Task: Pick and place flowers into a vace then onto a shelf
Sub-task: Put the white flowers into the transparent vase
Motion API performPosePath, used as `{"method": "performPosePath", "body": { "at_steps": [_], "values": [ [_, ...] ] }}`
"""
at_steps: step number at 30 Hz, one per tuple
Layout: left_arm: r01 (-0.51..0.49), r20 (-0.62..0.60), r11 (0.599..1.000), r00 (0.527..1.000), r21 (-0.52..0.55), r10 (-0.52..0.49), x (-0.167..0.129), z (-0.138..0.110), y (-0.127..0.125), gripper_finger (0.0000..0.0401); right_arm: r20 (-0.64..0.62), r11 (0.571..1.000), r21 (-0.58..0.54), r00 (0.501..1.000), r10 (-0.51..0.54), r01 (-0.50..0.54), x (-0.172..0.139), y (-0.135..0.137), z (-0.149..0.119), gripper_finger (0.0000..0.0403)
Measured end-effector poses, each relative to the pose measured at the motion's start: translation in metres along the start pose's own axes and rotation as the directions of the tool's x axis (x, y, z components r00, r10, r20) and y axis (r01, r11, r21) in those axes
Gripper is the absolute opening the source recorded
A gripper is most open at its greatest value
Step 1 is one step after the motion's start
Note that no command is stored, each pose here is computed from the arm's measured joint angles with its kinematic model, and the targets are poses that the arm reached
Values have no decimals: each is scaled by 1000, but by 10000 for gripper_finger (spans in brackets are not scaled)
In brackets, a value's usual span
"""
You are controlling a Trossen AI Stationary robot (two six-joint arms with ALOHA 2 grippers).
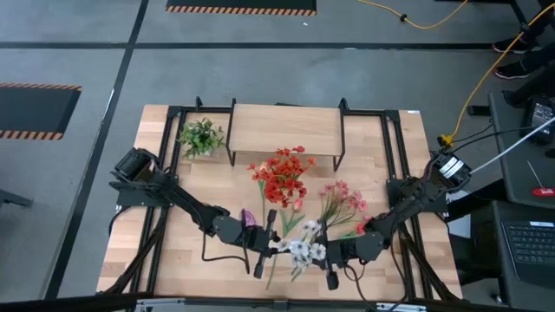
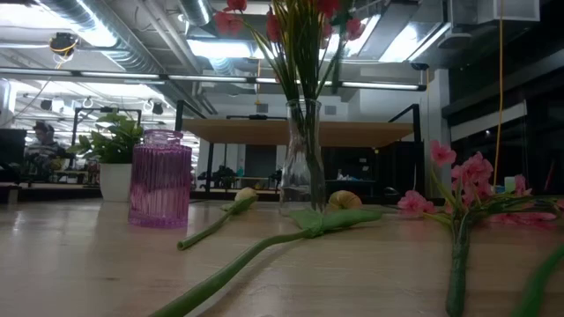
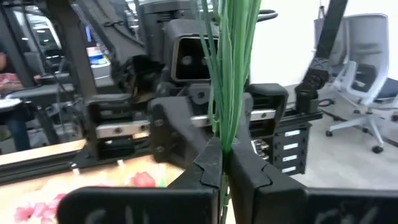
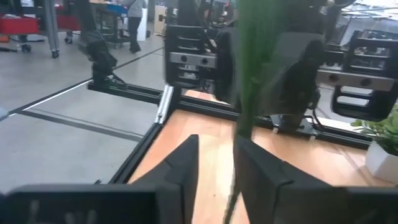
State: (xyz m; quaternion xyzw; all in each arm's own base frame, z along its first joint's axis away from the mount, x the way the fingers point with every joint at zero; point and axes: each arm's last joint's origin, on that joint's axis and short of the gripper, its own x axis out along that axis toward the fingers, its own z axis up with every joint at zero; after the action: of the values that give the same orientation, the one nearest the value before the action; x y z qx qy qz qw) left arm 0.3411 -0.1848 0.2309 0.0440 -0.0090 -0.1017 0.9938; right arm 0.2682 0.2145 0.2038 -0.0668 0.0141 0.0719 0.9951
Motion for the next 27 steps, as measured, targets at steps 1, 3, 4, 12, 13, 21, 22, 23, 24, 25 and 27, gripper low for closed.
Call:
{"method": "performPosePath", "body": {
  "at_steps": [1,3,4,12,13,21,22,23,24,25,27],
  "values": [
    [0,0,1000,1000,0,0,0,0,1,5,0,1000,1,1000,-2,2,1,-1,0,118],
    [5,1,1000,1000,0,-5,1,0,2,5,-1,1000,1,1000,-9,9,2,-4,0,131],
    [3,1,1000,1000,0,-3,1,0,2,5,-2,1000,1,1000,-10,10,3,-5,-1,136],
    [8,-1,1000,1000,10,-8,0,0,-1,5,-1,1000,1,1000,-2,2,2,-4,-1,147],
    [4,-1,1000,1000,15,-4,-1,0,-2,5,-1,1000,3,1000,-2,2,2,-4,-1,147],
    [7,-6,1000,1000,28,-7,-4,0,-11,6,3,999,20,999,45,-45,-3,6,0,147],
    [11,-5,1000,1000,28,-11,-4,1,-12,6,4,999,15,999,52,-52,-5,7,1,147],
    [15,-5,1000,1000,28,-15,-5,1,-14,6,4,998,13,998,58,-58,-6,8,2,147],
    [20,-5,999,1000,28,-20,-6,1,-16,6,6,998,20,998,60,-60,-7,8,4,147],
    [25,-4,999,1000,27,-25,-6,1,-18,6,9,998,24,998,64,-64,-8,8,6,147],
    [32,-2,999,999,27,-32,-7,2,-21,6,15,998,27,998,62,-63,-8,7,8,147]
  ]
}}
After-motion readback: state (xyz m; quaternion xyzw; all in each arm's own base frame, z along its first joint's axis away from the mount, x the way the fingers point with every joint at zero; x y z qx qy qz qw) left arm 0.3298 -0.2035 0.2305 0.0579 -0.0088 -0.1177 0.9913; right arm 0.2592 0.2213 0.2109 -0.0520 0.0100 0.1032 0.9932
